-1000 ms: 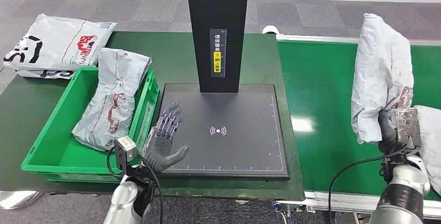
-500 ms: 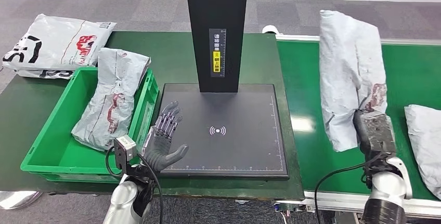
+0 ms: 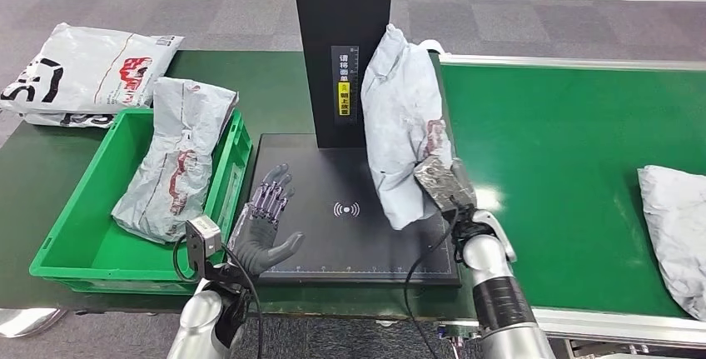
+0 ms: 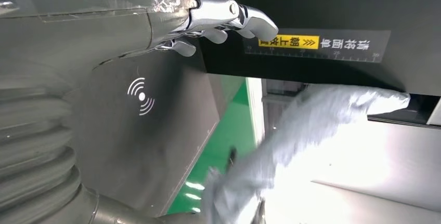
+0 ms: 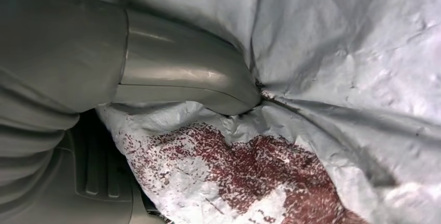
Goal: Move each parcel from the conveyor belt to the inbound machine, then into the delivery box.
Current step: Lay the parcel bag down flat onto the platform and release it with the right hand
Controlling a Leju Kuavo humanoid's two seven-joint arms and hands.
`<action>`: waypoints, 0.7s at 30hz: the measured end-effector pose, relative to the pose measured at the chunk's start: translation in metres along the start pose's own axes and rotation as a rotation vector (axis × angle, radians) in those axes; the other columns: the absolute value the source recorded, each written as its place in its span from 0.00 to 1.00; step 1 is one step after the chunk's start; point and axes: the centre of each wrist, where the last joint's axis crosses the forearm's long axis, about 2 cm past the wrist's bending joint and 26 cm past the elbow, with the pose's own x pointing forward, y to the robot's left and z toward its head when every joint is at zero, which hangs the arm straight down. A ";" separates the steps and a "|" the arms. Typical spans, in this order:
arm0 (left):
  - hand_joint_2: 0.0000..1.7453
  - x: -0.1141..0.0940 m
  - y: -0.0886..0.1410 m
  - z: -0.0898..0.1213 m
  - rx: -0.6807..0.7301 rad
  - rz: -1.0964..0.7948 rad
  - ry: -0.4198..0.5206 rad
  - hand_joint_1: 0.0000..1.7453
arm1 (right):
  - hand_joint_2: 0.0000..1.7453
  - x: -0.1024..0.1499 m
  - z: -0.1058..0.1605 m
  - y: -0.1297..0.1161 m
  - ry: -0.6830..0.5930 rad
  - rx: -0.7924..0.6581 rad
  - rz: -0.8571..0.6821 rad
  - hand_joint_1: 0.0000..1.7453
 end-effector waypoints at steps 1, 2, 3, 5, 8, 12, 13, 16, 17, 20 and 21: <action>1.00 -0.001 -0.001 0.000 -0.004 0.002 0.003 0.00 | 1.00 0.001 -0.004 0.009 0.010 0.026 -0.011 1.00; 1.00 -0.002 -0.002 -0.001 -0.008 0.005 0.006 0.00 | 1.00 0.002 -0.007 0.018 0.023 0.051 -0.021 1.00; 1.00 -0.002 -0.003 -0.001 -0.011 0.007 0.009 0.00 | 1.00 0.002 -0.009 0.025 0.037 0.075 -0.032 1.00; 1.00 -0.004 -0.005 -0.002 -0.014 0.011 0.014 0.00 | 1.00 0.003 -0.014 0.039 0.068 0.118 -0.058 0.78; 1.00 -0.005 -0.006 -0.002 -0.016 0.017 0.019 0.00 | 1.00 0.002 -0.018 0.056 0.114 0.169 -0.092 0.13; 1.00 -0.007 -0.008 -0.002 -0.021 0.023 0.027 0.00 | 1.00 -0.003 -0.015 0.074 0.167 0.210 -0.127 0.10; 1.00 -0.008 -0.008 -0.002 -0.021 0.024 0.029 0.00 | 1.00 -0.004 -0.015 0.077 0.176 0.216 -0.132 0.06; 1.00 -0.009 -0.008 -0.001 -0.021 0.026 0.033 0.00 | 1.00 -0.006 -0.014 0.082 0.196 0.231 -0.138 0.00; 1.00 -0.009 -0.008 -0.001 -0.021 0.028 0.035 0.00 | 1.00 -0.006 -0.015 0.083 0.202 0.236 -0.138 0.00; 1.00 -0.010 -0.009 -0.001 -0.020 0.032 0.041 0.00 | 1.00 -0.006 -0.015 0.084 0.218 0.244 -0.138 0.00; 1.00 -0.011 -0.009 -0.001 -0.020 0.034 0.043 0.00 | 1.00 -0.007 -0.015 0.085 0.220 0.245 -0.139 0.00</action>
